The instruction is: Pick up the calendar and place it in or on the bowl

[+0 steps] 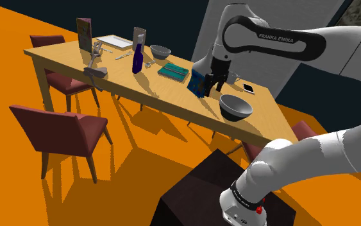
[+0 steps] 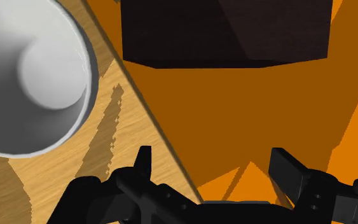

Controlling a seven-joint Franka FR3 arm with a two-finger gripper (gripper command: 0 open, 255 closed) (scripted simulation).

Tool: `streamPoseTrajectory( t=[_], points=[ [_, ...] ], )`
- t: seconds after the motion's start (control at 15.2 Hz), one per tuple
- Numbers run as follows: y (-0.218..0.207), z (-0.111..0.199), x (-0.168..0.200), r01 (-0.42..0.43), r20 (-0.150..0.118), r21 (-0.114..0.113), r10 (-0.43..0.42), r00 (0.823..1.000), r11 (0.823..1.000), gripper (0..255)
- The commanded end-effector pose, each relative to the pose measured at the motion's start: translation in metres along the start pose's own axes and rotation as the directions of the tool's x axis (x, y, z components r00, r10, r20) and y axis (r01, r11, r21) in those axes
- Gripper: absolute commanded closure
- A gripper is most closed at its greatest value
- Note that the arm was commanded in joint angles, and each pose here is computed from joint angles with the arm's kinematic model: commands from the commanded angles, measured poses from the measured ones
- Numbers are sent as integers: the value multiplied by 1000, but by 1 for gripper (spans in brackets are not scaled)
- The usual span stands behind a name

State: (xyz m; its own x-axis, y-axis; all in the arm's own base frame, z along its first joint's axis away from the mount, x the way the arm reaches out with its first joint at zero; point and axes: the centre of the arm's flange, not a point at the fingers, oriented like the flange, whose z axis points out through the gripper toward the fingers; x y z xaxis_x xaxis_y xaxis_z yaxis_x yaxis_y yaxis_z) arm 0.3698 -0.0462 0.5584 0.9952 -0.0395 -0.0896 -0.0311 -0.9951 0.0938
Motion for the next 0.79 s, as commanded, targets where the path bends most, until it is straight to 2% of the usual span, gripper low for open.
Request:
streamPoseTrajectory(
  t=[0.0,0.73],
  points=[
    [16,3,19,-16,-10,-4,16,1000,1000,0],
    [100,10,126,-104,-64,-21,102,993,994,0]
  ],
)
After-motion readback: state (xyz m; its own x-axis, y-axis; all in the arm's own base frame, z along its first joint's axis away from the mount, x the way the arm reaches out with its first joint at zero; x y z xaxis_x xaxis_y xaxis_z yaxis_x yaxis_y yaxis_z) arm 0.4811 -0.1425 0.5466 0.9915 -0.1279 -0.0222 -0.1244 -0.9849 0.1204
